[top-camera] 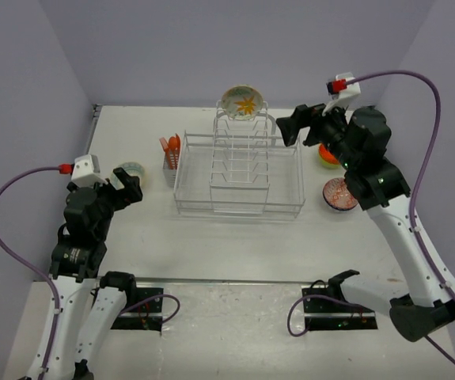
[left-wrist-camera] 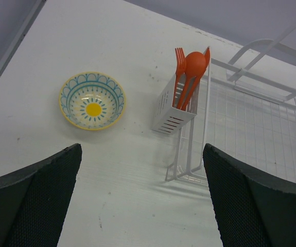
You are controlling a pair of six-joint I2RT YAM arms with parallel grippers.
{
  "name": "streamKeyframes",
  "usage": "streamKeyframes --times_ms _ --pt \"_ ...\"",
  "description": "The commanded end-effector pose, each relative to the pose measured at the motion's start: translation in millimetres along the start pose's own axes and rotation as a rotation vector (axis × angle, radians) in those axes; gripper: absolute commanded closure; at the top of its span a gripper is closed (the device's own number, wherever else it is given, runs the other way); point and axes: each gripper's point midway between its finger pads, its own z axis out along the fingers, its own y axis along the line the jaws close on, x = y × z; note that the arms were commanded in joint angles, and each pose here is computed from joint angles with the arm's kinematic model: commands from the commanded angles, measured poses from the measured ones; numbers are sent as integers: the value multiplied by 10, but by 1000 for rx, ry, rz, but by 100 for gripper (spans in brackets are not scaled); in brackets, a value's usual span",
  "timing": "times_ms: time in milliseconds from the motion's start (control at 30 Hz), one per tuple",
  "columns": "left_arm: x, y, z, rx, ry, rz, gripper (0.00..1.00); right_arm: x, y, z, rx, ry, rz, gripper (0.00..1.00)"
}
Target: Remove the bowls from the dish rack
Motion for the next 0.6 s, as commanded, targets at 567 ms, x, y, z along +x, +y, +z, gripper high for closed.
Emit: streamKeyframes --times_ms 567 --pt "68 -84 109 40 26 18 0 32 -327 1475 275 80 -619 25"
